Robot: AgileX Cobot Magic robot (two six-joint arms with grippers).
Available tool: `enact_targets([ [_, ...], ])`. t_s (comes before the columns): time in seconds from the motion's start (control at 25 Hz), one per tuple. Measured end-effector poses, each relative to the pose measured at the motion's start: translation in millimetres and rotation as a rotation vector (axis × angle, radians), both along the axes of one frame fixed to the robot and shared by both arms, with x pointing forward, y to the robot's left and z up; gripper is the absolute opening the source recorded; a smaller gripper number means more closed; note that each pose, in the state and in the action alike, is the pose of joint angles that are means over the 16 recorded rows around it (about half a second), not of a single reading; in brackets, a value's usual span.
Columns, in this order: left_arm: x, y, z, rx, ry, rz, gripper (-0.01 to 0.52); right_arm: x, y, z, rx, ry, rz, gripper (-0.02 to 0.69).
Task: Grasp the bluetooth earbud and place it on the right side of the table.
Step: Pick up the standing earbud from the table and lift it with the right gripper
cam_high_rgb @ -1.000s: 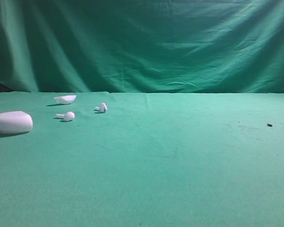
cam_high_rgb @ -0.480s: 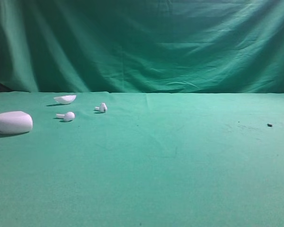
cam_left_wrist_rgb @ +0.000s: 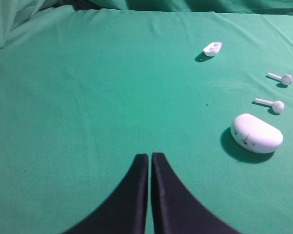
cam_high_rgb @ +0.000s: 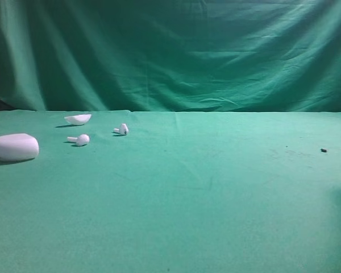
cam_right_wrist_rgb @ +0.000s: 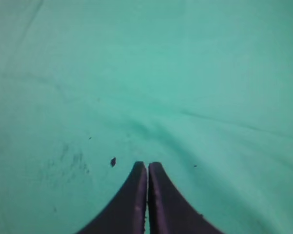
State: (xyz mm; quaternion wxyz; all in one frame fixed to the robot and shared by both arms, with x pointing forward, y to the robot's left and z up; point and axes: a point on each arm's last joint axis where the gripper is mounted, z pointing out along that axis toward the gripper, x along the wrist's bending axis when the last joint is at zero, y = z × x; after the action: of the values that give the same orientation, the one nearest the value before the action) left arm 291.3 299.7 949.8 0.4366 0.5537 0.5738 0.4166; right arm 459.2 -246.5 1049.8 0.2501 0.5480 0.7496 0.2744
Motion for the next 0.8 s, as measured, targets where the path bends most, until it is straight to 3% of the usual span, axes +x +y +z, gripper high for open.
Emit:
enact_targets([
  [0.36,0.0,0.0,0.0,0.000,0.000,0.000,0.000,82.8,98.0,-9.3,-0.165,0.242,0.275,0.000],
  [0.8,0.0,0.0,0.0,0.000,0.000,0.000,0.000,151.8,211.9,-25.4,-0.220,0.333,0.410,0.072],
])
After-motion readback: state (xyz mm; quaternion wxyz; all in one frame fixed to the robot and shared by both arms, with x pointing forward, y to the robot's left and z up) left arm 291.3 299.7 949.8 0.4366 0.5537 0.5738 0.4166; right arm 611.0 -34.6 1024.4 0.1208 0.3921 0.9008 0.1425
